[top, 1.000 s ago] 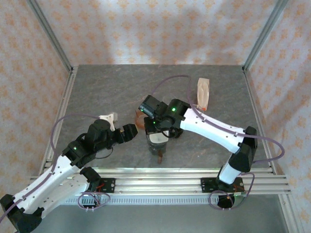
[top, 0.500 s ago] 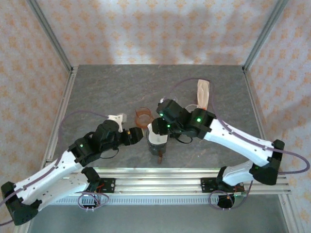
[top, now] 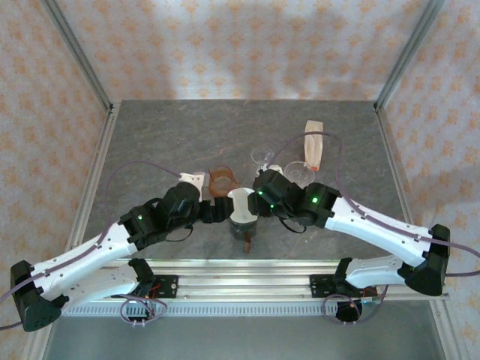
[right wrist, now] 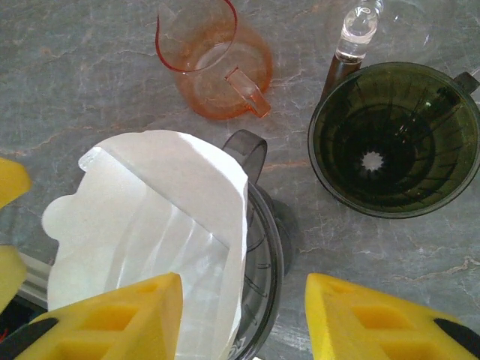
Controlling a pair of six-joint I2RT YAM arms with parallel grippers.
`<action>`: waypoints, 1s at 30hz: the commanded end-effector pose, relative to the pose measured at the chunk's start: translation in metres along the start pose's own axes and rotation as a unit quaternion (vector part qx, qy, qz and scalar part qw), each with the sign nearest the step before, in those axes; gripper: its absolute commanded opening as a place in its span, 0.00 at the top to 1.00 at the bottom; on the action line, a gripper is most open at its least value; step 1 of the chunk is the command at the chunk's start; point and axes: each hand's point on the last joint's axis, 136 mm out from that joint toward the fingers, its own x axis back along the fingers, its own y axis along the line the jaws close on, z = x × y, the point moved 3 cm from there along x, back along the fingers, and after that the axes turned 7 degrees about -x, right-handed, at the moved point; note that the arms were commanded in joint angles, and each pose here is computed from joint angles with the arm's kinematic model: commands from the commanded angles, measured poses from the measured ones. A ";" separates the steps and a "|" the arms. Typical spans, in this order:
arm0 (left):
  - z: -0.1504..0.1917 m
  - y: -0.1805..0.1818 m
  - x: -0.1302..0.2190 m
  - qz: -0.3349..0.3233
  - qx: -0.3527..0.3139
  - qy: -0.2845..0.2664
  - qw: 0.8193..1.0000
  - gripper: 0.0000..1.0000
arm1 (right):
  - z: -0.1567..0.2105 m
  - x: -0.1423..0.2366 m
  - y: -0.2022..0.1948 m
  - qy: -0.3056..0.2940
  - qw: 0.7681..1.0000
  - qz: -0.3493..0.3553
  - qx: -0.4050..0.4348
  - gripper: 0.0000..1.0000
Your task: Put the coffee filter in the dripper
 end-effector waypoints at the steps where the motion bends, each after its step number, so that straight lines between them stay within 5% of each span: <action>1: 0.002 -0.004 -0.004 0.016 -0.004 -0.009 1.000 0.10 | -0.005 0.000 -0.001 -0.025 1.000 0.003 -0.011 0.53; 12: 0.011 0.001 -0.015 0.012 0.002 0.004 1.000 0.10 | 0.001 -0.009 -0.006 -0.017 1.000 0.015 -0.017 0.53; 24: 0.019 0.023 -0.012 -0.042 0.021 0.005 0.999 0.30 | 0.007 -0.010 -0.026 -0.027 0.998 0.052 -0.035 0.53; 30: 0.022 0.025 -0.013 -0.044 0.028 0.006 0.999 0.31 | 0.008 -0.014 -0.028 -0.026 0.997 0.058 -0.038 0.53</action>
